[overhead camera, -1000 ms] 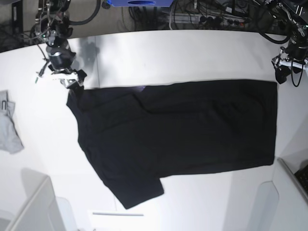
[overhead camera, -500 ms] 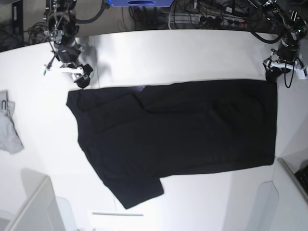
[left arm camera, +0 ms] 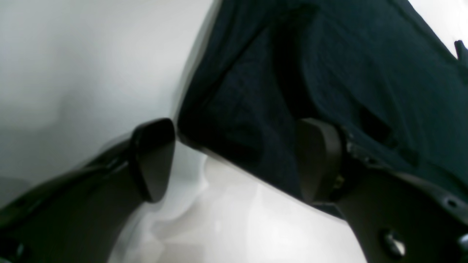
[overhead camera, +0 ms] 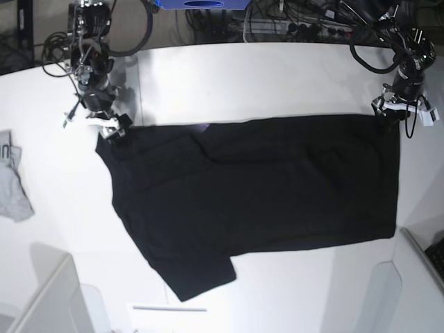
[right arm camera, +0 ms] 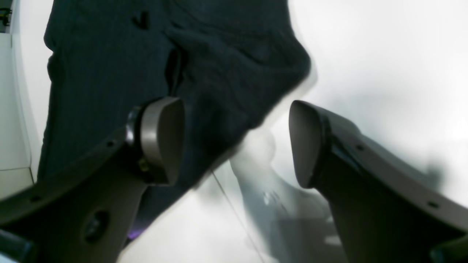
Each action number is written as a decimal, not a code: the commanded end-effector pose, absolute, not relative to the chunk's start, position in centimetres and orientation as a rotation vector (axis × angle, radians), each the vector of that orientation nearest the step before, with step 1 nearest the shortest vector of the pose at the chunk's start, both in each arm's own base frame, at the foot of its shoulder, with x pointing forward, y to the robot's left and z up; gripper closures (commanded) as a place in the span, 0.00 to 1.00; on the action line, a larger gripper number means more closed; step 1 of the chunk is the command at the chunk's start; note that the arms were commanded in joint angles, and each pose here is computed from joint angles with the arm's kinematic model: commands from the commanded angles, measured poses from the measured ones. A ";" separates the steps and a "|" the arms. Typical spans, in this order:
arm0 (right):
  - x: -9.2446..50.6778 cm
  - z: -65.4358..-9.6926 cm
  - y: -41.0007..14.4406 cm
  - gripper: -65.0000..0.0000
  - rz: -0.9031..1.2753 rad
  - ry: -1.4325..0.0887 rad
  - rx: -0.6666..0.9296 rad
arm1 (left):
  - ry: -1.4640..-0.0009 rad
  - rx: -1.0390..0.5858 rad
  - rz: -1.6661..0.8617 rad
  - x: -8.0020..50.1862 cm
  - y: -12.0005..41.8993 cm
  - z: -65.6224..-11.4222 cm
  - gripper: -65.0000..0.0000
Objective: Fold the T-shirt properly
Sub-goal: 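Drag the held edge back toward the robot and release both grippers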
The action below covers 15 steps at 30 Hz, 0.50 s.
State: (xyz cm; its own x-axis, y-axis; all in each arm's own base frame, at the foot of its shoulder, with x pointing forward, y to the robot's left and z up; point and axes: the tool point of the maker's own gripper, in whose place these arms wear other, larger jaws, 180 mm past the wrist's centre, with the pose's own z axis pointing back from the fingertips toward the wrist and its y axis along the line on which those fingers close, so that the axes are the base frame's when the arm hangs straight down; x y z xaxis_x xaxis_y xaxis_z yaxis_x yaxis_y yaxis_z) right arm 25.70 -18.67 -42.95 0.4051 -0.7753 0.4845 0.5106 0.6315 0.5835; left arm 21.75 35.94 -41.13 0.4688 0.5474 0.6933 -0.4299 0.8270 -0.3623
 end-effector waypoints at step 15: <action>25.9 -44.8 -19.4 0.55 -0.865 -0.754 0.351 | -0.859 -0.093 0.572 22.7 36.6 -41.6 0.74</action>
